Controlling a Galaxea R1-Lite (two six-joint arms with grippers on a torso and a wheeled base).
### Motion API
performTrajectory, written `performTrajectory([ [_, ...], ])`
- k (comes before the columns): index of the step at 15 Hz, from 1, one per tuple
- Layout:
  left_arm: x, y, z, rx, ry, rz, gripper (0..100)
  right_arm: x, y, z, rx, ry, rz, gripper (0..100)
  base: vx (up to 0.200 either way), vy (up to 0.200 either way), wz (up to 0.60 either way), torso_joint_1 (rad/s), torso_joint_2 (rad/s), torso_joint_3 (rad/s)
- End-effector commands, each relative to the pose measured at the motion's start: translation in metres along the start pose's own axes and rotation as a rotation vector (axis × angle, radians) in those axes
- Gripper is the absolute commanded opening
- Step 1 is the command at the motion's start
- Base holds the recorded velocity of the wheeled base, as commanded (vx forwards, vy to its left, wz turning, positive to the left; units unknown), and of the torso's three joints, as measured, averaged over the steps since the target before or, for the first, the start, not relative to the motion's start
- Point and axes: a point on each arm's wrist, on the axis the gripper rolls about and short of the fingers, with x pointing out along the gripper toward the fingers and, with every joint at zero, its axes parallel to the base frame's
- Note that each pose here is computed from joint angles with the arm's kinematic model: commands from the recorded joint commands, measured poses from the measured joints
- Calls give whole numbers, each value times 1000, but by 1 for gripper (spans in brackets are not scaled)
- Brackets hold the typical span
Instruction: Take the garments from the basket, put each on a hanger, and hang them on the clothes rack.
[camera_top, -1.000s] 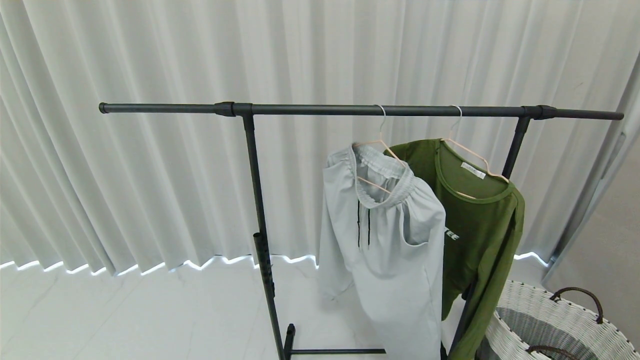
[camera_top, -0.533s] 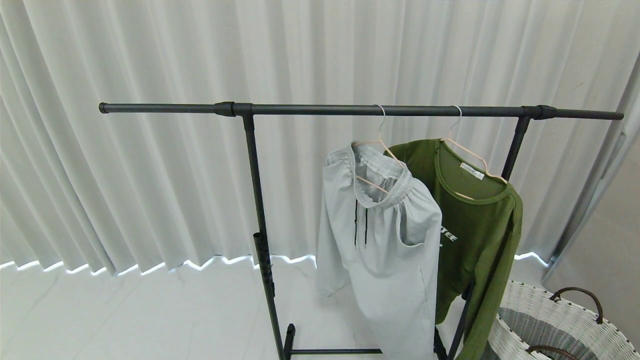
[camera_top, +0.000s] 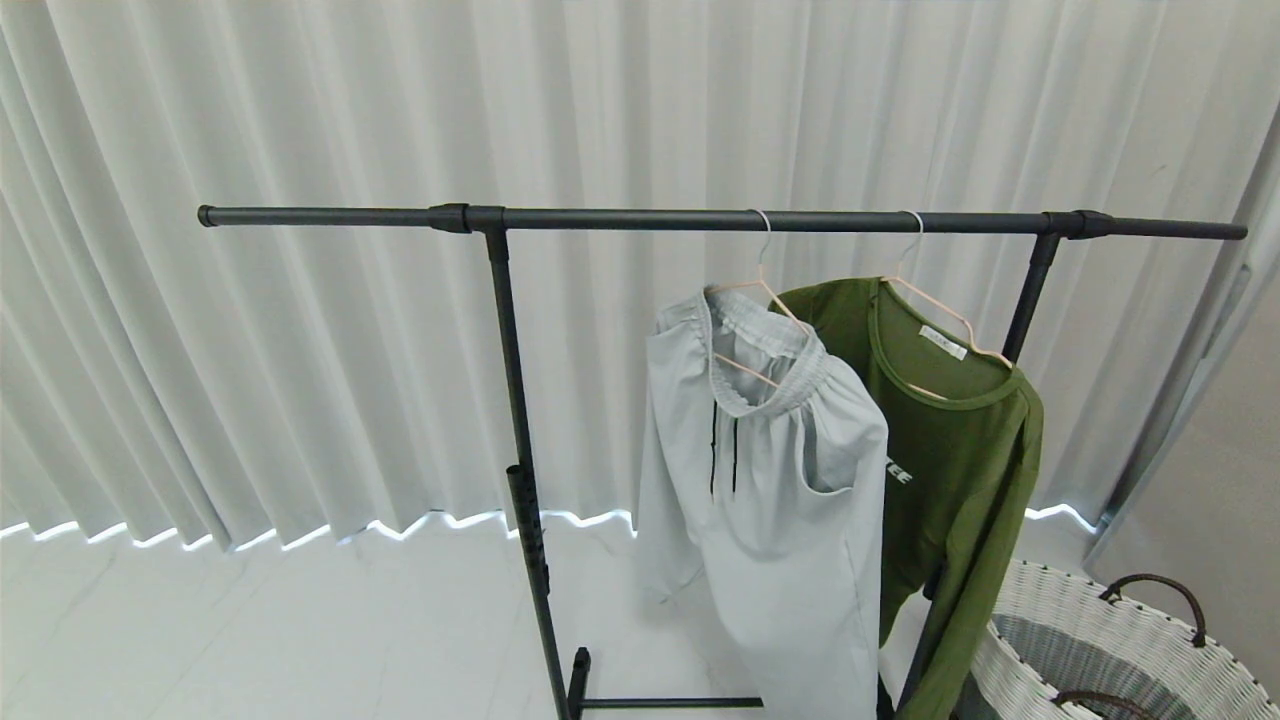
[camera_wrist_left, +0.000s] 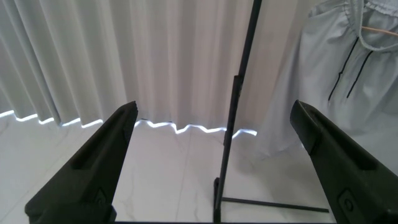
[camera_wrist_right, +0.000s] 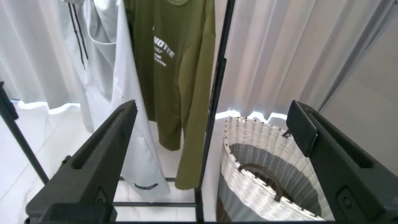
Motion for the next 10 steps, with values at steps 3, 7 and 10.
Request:
performTrajectory([
  [3, 0, 0, 0, 0, -2, 0, 100, 0, 0, 0, 4, 3, 0, 100, 0, 0, 0, 0, 0, 0],
  [7, 0, 0, 0, 0, -2, 0, 100, 0, 0, 0, 4, 3, 0, 100, 0, 0, 0, 0, 0, 0],
  [10, 0, 0, 0, 0, -2, 0, 100, 0, 0, 0, 4, 3, 0, 100, 0, 0, 0, 0, 0, 0],
])
